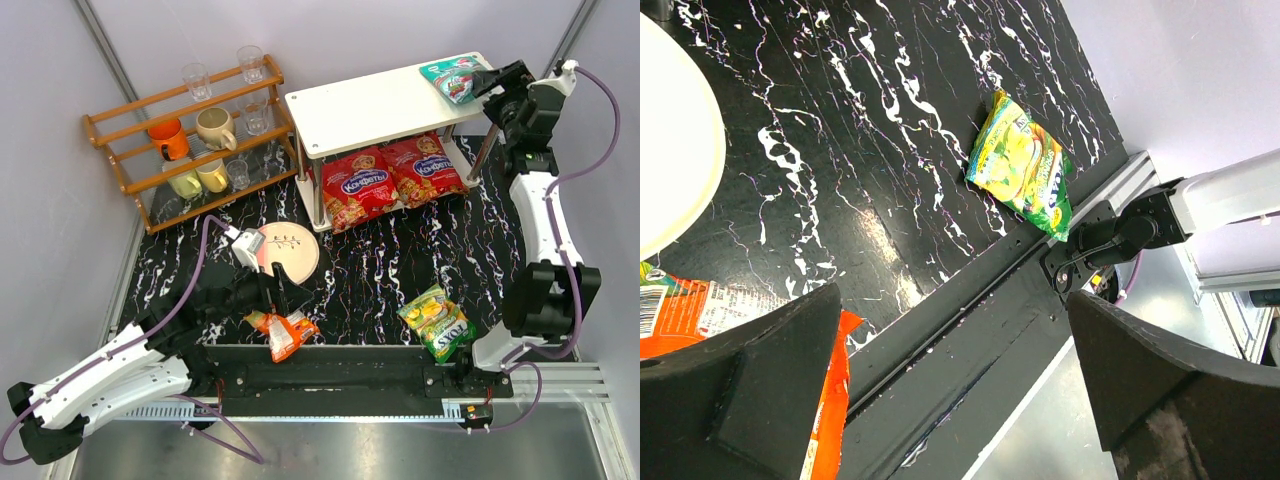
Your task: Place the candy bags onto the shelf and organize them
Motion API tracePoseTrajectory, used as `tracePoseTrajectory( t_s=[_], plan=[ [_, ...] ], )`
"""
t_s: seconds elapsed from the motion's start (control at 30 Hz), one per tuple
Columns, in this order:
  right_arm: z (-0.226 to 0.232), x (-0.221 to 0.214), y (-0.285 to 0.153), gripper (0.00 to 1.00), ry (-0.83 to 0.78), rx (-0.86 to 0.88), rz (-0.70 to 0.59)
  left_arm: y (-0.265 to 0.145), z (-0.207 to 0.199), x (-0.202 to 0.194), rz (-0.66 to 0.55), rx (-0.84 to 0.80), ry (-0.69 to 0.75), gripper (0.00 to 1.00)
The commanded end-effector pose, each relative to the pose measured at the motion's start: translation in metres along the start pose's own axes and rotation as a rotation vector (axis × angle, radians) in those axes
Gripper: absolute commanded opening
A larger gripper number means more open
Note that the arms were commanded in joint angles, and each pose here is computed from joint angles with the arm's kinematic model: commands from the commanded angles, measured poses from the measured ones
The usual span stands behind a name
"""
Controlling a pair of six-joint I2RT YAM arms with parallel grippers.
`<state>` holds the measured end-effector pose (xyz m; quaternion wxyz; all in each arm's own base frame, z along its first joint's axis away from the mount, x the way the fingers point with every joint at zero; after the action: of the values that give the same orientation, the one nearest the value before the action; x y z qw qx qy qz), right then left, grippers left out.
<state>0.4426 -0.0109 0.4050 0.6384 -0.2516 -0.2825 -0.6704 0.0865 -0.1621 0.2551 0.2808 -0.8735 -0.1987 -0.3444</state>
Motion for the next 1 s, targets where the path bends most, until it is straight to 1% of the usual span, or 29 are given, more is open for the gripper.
tracePoseTrajectory(
  t_s=[0.0, 0.07, 0.1, 0.13, 0.17, 0.2, 0.23, 0.27, 0.3, 0.33, 0.43, 0.5, 0.6, 0.73, 0.93, 0.97],
  plan=[
    [0.038, 0.041, -0.046, 0.90, -0.083, 0.060, -0.152, -0.003, -0.002, 0.004, -0.030, -0.009, -0.001, 0.99],
    [0.036, 0.039, -0.061, 0.92, -0.099, 0.044, -0.134, -0.004, -0.003, 0.005, -0.033, -0.012, -0.001, 0.99],
    [0.036, 0.035, -0.077, 0.92, -0.098, 0.030, -0.122, -0.004, -0.003, 0.005, -0.033, -0.012, 0.001, 0.99],
    [0.028, 0.027, -0.088, 0.92, -0.087, -0.023, -0.077, -0.005, -0.002, 0.005, -0.036, -0.012, 0.001, 0.99],
    [0.024, 0.019, -0.100, 0.92, -0.039, -0.055, -0.028, -0.005, -0.002, 0.004, -0.036, -0.009, 0.001, 0.99],
    [0.020, 0.008, -0.123, 0.91, -0.017, -0.071, 0.026, -0.006, -0.002, 0.005, -0.041, -0.008, 0.002, 0.99],
    [0.013, -0.010, -0.138, 0.90, 0.004, -0.098, 0.112, -0.006, -0.001, 0.004, -0.041, -0.005, 0.003, 0.99],
    [0.007, -0.024, -0.151, 0.90, 0.025, -0.131, 0.156, -0.006, 0.000, 0.003, -0.041, -0.001, 0.003, 0.99],
    [-0.006, -0.044, -0.172, 0.90, 0.031, -0.178, 0.203, -0.006, 0.000, 0.003, -0.041, -0.001, 0.003, 0.99],
    [-0.018, -0.066, -0.187, 0.90, 0.031, -0.248, 0.289, -0.006, 0.000, 0.003, -0.041, -0.001, 0.003, 0.99],
    [-0.057, -0.111, -0.223, 0.90, 0.063, -0.384, 0.457, -0.006, -0.001, 0.003, -0.030, -0.011, 0.008, 0.99],
    [-0.078, -0.135, -0.243, 0.91, 0.091, -0.448, 0.534, -0.005, -0.001, 0.002, -0.024, -0.009, 0.008, 0.99],
    [-0.095, -0.159, -0.265, 0.91, 0.100, -0.497, 0.634, -0.002, 0.002, -0.001, -0.021, -0.006, 0.006, 0.99],
    [-0.108, -0.175, -0.284, 0.92, 0.082, -0.574, 0.739, 0.009, 0.009, -0.013, 0.008, -0.010, -0.020, 0.99],
    [-0.121, -0.186, -0.299, 0.91, 0.065, -0.664, 0.814, 0.027, 0.013, -0.026, 0.051, -0.046, -0.064, 0.99],
    [-0.123, -0.190, -0.300, 0.99, 0.071, -0.669, 0.838, 0.028, 0.012, -0.026, 0.049, -0.053, -0.065, 0.99]
  ],
)
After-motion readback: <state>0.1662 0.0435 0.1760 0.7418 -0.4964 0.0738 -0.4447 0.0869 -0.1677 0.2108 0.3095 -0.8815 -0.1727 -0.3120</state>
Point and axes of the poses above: each gripper's point midway between its finger pads, its own y axis out along the fingers, its own z axis along the line the jaws close on, x = y × z, the point moved 9 cm from there along -y, back along the fingers, and after that the axes turned 1 degree about y, right-handed, at the moved point
